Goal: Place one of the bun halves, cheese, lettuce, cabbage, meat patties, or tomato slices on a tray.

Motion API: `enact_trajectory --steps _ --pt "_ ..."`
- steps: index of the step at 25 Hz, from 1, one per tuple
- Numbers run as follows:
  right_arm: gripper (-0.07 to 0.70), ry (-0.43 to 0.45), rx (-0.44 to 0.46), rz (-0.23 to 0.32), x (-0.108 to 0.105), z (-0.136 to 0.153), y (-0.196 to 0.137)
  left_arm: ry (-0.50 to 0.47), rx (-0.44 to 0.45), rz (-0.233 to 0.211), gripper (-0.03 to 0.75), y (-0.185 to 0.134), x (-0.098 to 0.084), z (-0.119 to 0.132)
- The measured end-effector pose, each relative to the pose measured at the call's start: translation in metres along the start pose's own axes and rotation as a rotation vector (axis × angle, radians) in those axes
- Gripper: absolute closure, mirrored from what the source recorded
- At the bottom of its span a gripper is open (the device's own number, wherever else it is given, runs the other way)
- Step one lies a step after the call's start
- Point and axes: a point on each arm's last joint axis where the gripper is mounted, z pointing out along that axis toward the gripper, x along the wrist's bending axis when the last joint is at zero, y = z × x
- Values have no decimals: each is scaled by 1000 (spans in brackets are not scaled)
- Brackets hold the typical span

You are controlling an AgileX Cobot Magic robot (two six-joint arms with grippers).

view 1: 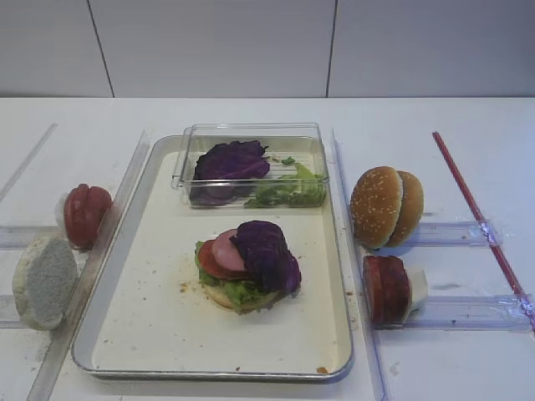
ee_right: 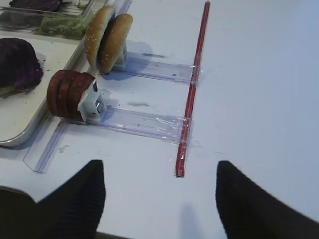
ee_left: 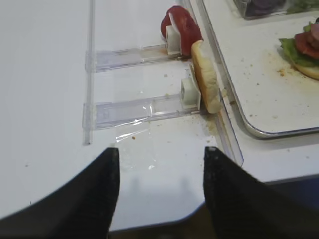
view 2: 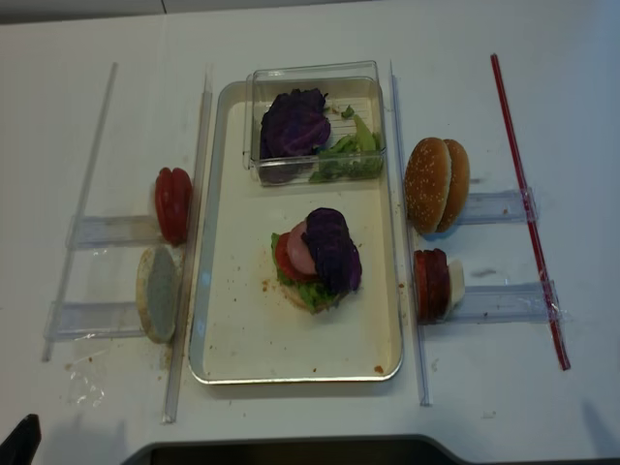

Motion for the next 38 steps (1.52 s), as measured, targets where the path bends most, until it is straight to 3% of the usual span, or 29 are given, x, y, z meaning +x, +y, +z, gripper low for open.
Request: enact_trajectory --steps 8,38 --pt "129 -2 0 -1 0 0 0 -24 -20 41 355 -2 -2 -2" --pt "129 -2 0 3 0 0 0 -35 -14 40 356 -3 -3 0"
